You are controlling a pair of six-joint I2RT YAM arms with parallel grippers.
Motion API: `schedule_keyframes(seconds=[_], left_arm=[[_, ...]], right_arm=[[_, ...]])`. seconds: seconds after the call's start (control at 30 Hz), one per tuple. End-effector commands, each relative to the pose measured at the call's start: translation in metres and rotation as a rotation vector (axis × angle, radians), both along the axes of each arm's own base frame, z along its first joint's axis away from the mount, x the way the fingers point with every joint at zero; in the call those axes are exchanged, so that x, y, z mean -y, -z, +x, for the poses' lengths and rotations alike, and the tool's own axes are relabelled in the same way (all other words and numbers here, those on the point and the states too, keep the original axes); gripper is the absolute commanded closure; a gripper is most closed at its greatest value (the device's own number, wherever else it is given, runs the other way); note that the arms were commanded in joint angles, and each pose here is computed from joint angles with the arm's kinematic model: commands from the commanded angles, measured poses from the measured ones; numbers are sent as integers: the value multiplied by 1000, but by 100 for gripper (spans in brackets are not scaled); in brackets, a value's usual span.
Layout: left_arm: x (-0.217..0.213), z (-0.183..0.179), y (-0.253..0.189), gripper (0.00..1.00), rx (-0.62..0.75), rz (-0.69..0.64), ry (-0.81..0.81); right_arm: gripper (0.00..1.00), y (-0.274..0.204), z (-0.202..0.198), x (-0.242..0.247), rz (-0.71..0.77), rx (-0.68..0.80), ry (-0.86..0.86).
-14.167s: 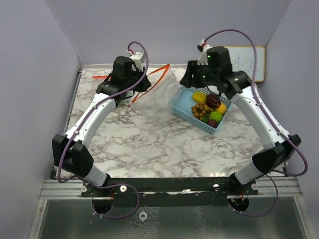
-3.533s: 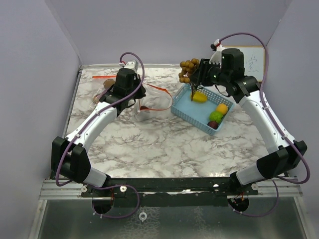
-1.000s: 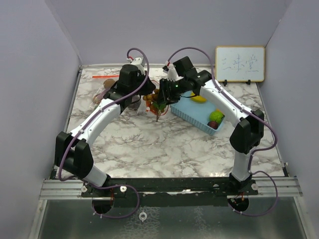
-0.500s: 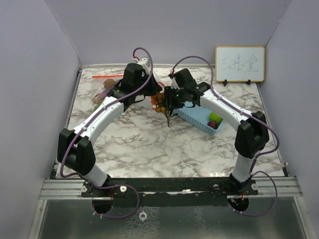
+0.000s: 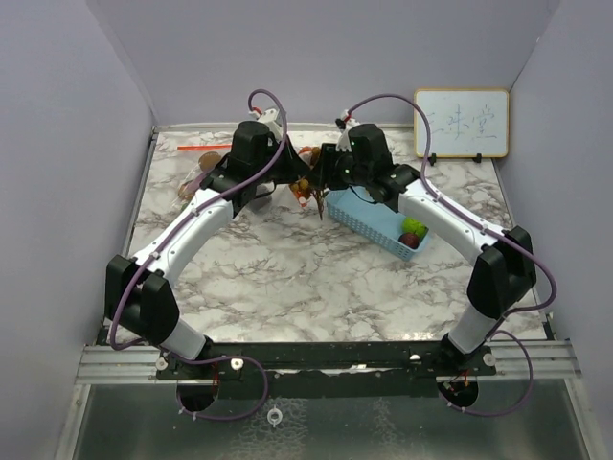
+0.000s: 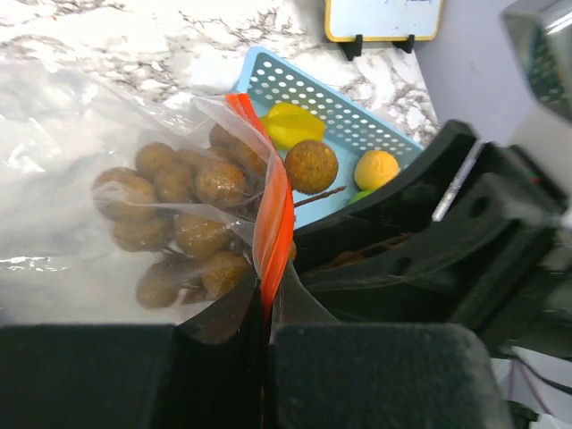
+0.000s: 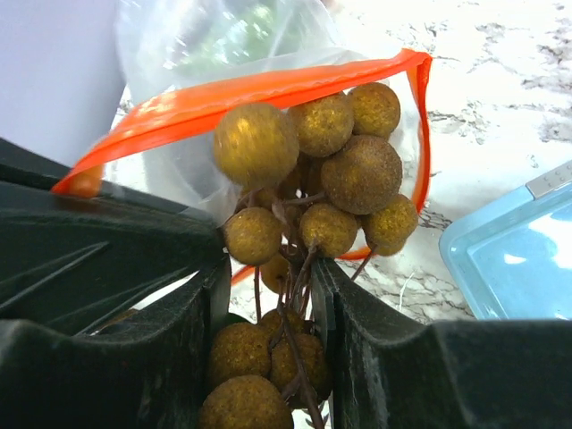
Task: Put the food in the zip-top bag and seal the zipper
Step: Place the fake fruit in the zipper food storage bag.
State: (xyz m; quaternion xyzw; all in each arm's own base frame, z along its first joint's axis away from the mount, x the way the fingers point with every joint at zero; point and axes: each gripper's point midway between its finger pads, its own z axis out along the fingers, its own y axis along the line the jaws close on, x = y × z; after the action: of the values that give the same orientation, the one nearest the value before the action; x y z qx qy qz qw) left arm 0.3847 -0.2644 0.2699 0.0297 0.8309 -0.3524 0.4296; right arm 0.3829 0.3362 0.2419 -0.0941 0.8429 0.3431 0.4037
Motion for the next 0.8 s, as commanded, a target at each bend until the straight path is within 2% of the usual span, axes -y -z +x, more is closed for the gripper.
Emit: schedule_keyframes(seconds=[0.0, 0.1, 0.23, 0.3, 0.4, 0.5, 0.63, 0.77], left_arm=[[29, -32, -26, 100, -73, -121, 119], [32, -37, -30, 100, -107, -174, 131], [24, -35, -17, 100, -155, -197, 111], [20, -33, -4, 100, -203, -225, 103], [27, -32, 3, 100, -239, -280, 132], [41, -34, -3, 100, -260, -403, 191], [52, -41, -3, 100, -323, -576, 229], [47, -45, 29, 100, -432, -637, 170]], right_arm=[[68, -4, 18, -10, 60, 68, 35], [59, 2, 25, -7, 26, 66, 64], [48, -17, 24, -8, 22, 91, 36], [49, -34, 20, -1, 13, 107, 53], [56, -62, 8, 18, -17, 142, 74], [60, -80, -7, 35, -75, 150, 68], [60, -89, -28, 50, -145, 134, 27], [61, -72, -45, 40, -143, 95, -85]])
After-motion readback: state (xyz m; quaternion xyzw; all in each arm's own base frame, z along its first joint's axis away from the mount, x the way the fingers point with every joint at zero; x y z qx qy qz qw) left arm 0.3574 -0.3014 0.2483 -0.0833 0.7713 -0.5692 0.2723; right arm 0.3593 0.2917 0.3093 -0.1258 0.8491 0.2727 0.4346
